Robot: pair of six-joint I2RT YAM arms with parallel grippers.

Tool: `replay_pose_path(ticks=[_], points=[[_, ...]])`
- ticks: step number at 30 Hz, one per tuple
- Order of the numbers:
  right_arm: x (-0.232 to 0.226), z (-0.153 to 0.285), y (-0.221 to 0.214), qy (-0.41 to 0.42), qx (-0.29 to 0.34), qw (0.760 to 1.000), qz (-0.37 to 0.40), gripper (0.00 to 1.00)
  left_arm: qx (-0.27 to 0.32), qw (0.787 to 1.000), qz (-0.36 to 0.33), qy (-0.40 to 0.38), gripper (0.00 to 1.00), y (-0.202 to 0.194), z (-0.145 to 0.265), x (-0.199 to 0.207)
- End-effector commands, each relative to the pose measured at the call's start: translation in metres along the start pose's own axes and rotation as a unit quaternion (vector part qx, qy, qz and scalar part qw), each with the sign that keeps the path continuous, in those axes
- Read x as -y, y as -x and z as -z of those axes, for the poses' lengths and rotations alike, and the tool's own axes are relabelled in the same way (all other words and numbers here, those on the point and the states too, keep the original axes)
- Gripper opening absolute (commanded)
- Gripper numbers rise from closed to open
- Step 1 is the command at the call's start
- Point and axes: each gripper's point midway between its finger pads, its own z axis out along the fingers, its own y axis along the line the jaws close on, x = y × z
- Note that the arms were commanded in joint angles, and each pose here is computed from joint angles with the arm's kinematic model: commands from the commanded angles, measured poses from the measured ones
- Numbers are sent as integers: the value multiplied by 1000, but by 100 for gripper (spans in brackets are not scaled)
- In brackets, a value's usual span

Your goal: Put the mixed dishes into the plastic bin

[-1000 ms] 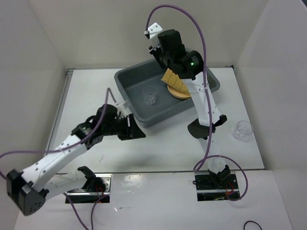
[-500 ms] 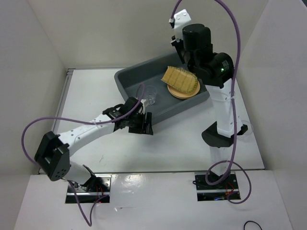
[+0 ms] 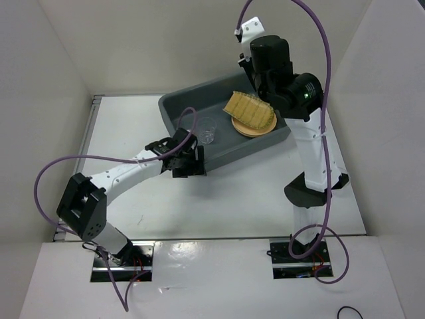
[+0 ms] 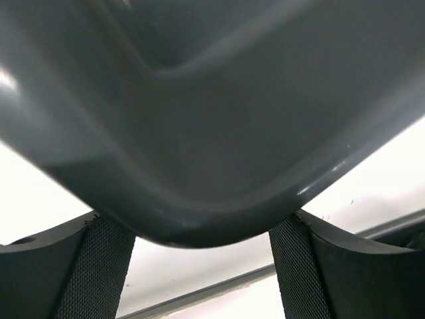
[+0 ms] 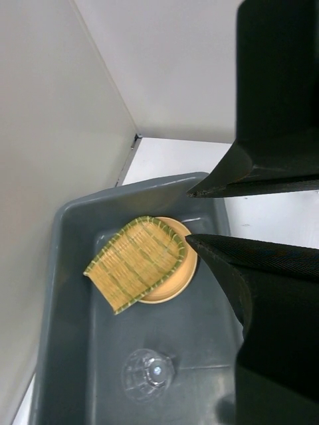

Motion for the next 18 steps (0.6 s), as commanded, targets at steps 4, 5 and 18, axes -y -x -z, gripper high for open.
replay_pose_path(ticks=[4, 5, 18], points=[[33, 29, 14, -33, 37, 998, -41, 34, 43, 995, 83, 39, 85, 43, 0, -33], [31, 27, 13, -32, 33, 998, -38, 34, 44, 993, 98, 42, 85, 52, -2, -42], [49, 54, -7, -38, 19, 999, -29, 46, 70, 988, 131, 34, 90, 108, 11, -85]])
